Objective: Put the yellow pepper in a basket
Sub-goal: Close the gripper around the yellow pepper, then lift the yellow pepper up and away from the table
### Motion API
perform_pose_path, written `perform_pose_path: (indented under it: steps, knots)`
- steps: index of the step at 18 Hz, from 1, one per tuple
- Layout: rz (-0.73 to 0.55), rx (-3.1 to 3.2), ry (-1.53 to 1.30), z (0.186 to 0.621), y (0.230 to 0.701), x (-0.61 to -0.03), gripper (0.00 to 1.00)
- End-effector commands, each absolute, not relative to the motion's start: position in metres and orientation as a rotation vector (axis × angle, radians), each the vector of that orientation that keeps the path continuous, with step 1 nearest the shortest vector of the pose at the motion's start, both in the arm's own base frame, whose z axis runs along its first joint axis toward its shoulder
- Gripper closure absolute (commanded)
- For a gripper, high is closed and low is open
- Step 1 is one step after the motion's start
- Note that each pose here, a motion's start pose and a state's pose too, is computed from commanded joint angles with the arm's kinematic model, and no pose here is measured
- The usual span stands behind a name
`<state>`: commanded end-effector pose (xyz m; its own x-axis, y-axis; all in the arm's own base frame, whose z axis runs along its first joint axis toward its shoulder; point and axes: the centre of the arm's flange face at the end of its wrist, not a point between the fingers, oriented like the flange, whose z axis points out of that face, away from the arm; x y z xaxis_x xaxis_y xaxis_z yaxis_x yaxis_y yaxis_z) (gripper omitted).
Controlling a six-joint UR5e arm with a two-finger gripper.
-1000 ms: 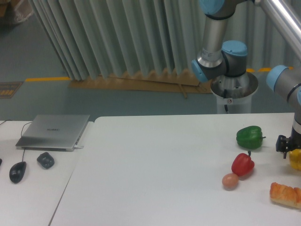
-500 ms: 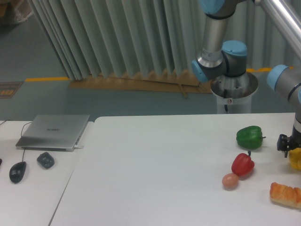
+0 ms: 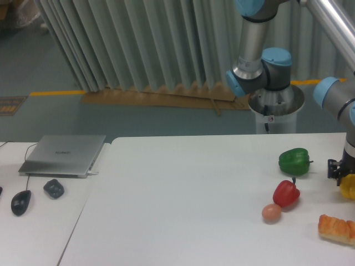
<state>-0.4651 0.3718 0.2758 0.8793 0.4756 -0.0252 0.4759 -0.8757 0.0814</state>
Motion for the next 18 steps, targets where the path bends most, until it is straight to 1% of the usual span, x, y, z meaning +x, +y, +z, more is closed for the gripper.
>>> perform_pose_path:
  steps: [10, 13, 15, 16, 18]
  knots:
    - [-0.019, 2.996, 0.754, 0.3, 0.374, -0.458, 0.52]
    - [0.023, 3.012, 0.734, 0.307, 0.38, -0.446, 0.52]
    - [0.005, 3.026, 0.738, 0.32, 0.38, -0.445, 0.52]
    - [0.013, 3.022, 0.734, 0.321, 0.38, -0.444, 0.52]
    - [0.017, 3.026, 0.736, 0.337, 0.376, -0.439, 0.52]
